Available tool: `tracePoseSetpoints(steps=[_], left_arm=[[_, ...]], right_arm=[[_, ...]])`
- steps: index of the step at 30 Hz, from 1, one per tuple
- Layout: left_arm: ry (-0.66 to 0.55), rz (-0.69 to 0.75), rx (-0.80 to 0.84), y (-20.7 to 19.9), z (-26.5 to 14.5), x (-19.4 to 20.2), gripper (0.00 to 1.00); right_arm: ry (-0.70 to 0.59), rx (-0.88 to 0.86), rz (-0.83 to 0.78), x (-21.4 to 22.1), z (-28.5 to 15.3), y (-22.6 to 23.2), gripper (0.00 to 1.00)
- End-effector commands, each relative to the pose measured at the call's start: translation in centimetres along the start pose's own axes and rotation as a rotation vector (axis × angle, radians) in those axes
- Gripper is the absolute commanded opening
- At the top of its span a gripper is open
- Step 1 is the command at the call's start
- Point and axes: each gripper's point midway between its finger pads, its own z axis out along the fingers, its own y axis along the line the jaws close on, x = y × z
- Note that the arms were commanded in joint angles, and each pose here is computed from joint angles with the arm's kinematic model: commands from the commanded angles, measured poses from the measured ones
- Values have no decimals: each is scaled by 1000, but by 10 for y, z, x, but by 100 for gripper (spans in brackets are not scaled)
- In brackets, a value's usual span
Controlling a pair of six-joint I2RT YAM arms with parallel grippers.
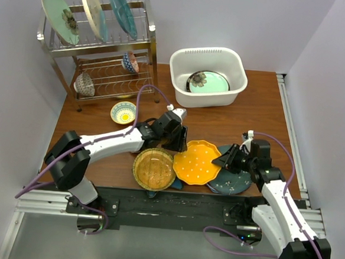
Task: Place the plates into the plastic bin on the countertop
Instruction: Pick up the plate from the corner of the board, then place the plate in the plastic bin.
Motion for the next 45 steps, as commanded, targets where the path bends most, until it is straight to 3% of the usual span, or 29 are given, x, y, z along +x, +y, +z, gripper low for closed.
tracePoseSetpoints(steps=[1, 8, 17, 45], left_arm=[[-122, 8, 32, -17, -28, -35, 66], [-234, 3, 34, -14, -58, -50, 91], [-386, -25, 107, -13, -97, -59, 99], [-408, -28, 56, -7, -106, -66, 100]], right_arm=[[-46, -60, -60, -20, -11, 28, 0], [-57, -83, -73, -26, -15, 38, 0], [-68, -98, -93, -35, -16, 46, 0], [-131, -144, -142, -68, -25, 80, 0]])
